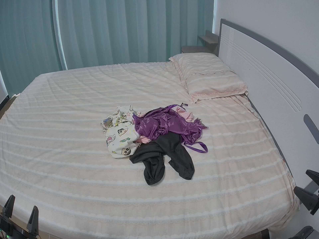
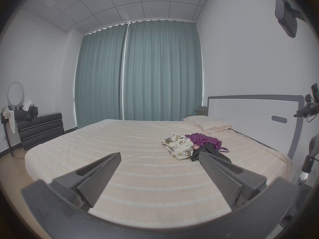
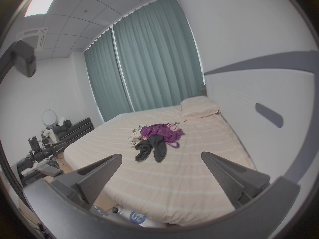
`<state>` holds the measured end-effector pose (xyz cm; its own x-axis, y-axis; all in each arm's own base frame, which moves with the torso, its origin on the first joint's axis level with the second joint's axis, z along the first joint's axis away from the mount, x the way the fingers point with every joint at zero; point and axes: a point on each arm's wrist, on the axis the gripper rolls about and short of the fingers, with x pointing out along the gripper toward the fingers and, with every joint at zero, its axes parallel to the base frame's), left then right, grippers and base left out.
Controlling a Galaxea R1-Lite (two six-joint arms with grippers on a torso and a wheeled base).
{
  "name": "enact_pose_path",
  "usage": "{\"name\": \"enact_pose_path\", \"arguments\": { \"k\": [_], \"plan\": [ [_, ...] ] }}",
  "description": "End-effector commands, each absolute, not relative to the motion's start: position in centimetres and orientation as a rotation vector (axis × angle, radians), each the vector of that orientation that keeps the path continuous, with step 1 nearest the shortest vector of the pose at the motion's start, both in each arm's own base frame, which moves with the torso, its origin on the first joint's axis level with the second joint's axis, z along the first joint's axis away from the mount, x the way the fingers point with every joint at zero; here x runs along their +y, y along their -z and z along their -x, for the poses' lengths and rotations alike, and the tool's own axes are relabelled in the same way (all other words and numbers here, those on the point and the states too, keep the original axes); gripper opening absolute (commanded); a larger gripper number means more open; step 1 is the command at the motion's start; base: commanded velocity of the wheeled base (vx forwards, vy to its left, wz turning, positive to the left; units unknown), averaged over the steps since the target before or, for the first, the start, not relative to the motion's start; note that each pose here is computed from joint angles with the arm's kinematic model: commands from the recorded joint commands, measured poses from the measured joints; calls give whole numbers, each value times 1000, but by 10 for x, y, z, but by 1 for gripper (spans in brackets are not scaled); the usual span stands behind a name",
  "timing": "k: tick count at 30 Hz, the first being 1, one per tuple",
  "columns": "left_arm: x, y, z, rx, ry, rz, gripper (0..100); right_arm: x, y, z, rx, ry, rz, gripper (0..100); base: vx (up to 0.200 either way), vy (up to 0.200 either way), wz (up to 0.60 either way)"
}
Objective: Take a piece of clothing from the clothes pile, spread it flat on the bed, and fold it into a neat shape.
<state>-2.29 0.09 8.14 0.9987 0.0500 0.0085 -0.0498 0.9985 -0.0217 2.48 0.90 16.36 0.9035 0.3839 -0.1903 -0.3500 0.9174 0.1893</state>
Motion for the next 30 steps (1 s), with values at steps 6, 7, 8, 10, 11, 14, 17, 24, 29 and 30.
{"name": "enact_pose_path", "arguments": {
  "k": [6, 7, 8, 10, 11, 14, 17, 24, 29, 30],
  "plan": [
    [1, -76, 23, -7, -51, 22, 100, 52, -133, -194, 682, -540, -293, 100, 0, 0, 0],
    [1, -76, 23, -7, -51, 22, 100, 57, -127, -204, 689, -543, -303, 100, 0, 0, 0],
    [1, -76, 23, -7, -51, 22, 100, 62, -123, -214, 689, -543, -313, 100, 0, 0, 0],
    [1, -76, 23, -7, -51, 22, 100, 75, -113, -234, 691, -512, -326, 100, 0, 0, 0],
    [1, -76, 23, -7, -51, 22, 100, 79, -109, -240, 692, -499, -330, 100, 0, 0, 0],
    [1, -76, 23, -7, -51, 22, 100, 102, -92, -266, 682, -435, -374, 100, 0, 0, 0],
    [1, -76, 23, -7, -51, 22, 100, 117, -81, -279, 683, -429, -418, 100, 0, 0, 0],
    [1, -76, 23, -7, -51, 22, 100, 152, -45, -310, 750, -377, -486, 100, 0, 0, 0],
    [1, -76, 23, -7, -51, 22, 100, 172, -24, -325, 780, -322, -554, 100, 0, 0, 0],
    [1, -76, 23, -7, -51, 22, 100, 175, -19, -328, 781, -311, -555, 100, 0, 0, 0]
  ]
}}
